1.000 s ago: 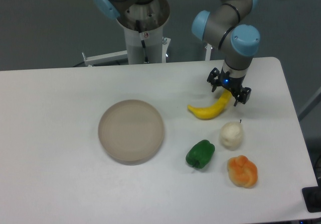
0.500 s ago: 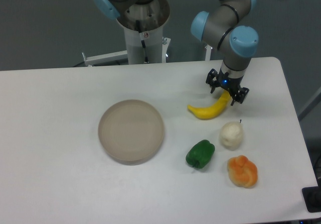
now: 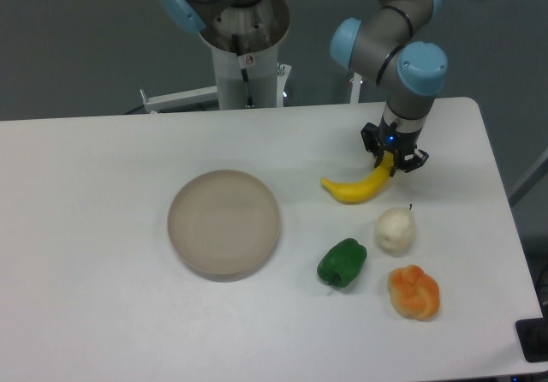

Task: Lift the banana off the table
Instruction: 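Lower the open gripper onto the banana's stem end and close it, then lift the held banana up off the table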

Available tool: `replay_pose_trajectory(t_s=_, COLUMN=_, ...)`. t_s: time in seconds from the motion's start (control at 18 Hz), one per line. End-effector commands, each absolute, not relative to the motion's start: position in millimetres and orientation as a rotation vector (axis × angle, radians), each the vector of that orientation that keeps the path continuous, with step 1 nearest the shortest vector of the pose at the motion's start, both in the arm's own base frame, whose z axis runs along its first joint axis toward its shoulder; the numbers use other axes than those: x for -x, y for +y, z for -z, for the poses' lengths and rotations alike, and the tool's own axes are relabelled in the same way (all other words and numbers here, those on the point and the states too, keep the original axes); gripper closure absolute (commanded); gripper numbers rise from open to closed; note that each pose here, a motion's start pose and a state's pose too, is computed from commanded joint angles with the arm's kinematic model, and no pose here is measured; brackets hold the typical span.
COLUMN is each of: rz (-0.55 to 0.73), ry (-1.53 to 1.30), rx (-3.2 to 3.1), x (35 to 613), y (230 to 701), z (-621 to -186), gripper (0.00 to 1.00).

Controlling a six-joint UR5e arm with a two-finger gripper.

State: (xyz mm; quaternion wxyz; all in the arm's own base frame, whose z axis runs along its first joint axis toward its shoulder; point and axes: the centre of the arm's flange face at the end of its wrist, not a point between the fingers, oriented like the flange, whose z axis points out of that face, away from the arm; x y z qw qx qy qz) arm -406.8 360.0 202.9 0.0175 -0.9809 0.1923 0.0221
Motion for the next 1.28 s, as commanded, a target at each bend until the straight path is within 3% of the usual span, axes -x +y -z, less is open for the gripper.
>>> replay_pose_trajectory(t_s=0.56, rz=-0.178, ry=0.632, rx=3.022, x=432.4, y=374.5, z=-256.6, gripper=0.80)
replay_pose_trajectory(t_s=1.0, rz=-0.206, ry=0.591, rx=3.002, x=451.7, y=417.4, z=-369.2, gripper=0.79)
replay_pose_trajectory(t_s=1.28, rz=-0.275, ry=0.555, rx=2.972, x=449.1, y=457.8, z=-397.5, gripper=0.79)
